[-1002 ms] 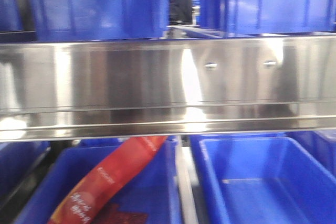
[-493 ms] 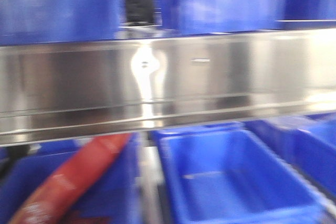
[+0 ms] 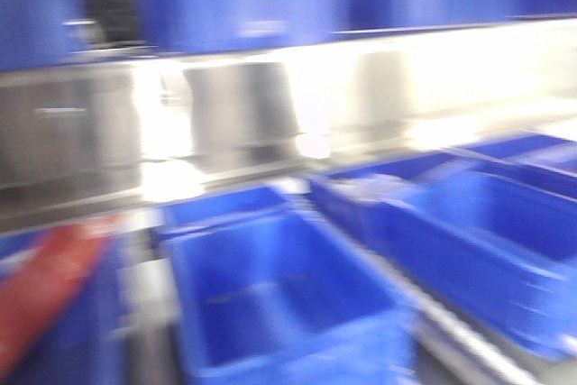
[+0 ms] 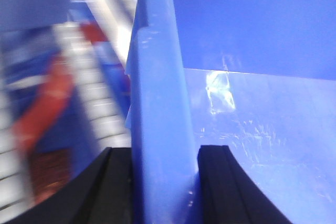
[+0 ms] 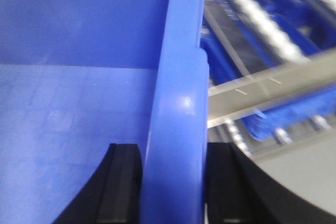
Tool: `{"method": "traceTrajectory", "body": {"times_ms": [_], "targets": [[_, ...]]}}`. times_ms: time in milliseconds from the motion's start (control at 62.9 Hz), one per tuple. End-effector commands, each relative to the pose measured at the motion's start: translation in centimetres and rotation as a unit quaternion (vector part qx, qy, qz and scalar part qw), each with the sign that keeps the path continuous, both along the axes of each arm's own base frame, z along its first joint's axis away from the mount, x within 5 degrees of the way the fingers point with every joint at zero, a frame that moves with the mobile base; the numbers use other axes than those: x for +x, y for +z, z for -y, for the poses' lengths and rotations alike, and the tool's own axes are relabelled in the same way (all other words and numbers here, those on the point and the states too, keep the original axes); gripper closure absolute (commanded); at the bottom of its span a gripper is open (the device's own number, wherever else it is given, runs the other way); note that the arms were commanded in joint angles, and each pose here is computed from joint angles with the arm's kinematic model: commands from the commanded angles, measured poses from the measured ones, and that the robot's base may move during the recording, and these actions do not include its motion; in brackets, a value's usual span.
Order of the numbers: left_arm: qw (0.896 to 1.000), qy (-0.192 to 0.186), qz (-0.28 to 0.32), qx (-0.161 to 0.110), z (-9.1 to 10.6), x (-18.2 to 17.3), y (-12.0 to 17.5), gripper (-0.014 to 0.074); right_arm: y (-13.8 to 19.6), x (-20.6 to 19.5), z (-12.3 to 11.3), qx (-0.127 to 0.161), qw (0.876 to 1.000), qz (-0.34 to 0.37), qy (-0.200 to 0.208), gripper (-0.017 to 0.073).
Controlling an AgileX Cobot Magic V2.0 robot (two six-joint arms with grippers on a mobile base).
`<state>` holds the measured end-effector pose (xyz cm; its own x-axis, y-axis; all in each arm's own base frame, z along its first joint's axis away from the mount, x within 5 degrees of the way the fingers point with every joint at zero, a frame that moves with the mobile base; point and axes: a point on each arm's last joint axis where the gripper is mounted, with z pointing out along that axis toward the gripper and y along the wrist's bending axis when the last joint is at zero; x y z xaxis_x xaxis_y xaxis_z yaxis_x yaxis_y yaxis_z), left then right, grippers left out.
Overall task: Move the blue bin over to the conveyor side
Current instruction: 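Hold the blue bin with both grippers while the base turns away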
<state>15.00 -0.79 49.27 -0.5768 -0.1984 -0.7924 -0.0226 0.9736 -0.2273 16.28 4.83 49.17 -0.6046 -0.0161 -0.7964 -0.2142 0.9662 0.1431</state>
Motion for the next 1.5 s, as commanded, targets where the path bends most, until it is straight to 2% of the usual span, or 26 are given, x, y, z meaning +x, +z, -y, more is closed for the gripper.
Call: {"method": "traceTrajectory", "body": {"times_ms": [0,1480], "targets": [[0.998,0.014,0.063,0.023,-0.41,-0.39,1.35,0.0612,1.6,-0.35,0.9,-0.021,0.996,0.079,-0.021,0.0648],[0.998,0.016,0.064,0.025,-0.46,-0.4,1.35,0.0612,1.6,-0.35,0.9,-0.021,0.996,0.079,-0.021,0.0648]]}}
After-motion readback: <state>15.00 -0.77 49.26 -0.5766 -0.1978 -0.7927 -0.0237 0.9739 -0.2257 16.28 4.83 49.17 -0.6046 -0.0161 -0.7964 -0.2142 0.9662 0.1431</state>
